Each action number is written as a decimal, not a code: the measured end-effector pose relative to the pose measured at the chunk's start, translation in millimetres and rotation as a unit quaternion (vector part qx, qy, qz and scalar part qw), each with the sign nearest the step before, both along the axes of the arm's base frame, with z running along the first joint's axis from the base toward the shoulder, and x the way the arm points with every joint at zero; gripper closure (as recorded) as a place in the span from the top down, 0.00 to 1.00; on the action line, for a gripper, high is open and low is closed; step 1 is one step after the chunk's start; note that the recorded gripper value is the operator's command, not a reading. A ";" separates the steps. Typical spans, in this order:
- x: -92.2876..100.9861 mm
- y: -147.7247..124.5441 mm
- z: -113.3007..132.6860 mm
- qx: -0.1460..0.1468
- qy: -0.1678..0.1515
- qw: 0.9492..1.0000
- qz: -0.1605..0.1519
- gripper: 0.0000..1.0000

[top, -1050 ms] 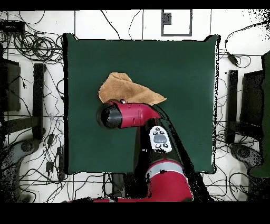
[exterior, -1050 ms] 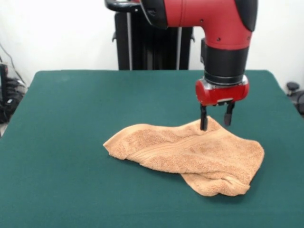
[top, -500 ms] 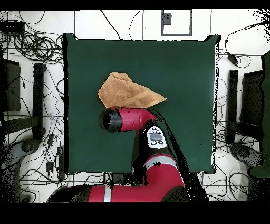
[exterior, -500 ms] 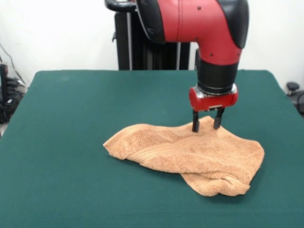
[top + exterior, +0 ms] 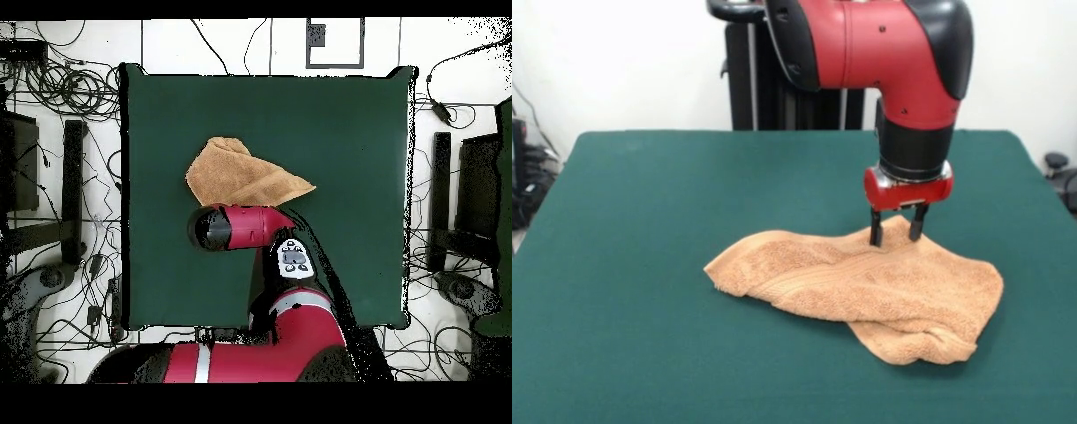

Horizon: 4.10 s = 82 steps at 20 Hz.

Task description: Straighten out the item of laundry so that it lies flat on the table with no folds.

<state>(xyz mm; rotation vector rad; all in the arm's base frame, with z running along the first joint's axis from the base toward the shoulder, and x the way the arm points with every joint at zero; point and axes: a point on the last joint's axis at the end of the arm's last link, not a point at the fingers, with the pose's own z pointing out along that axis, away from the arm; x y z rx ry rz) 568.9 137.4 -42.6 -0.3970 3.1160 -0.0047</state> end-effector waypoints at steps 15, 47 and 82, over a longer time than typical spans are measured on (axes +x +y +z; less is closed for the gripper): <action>5.1 -4.8 -1.2 0.004 -0.001 1.000 -0.009 0.00; -149.2 41.9 19.4 -0.014 0.108 0.993 0.035 0.00; -163.2 42.3 42.6 -0.022 0.056 0.997 0.038 1.00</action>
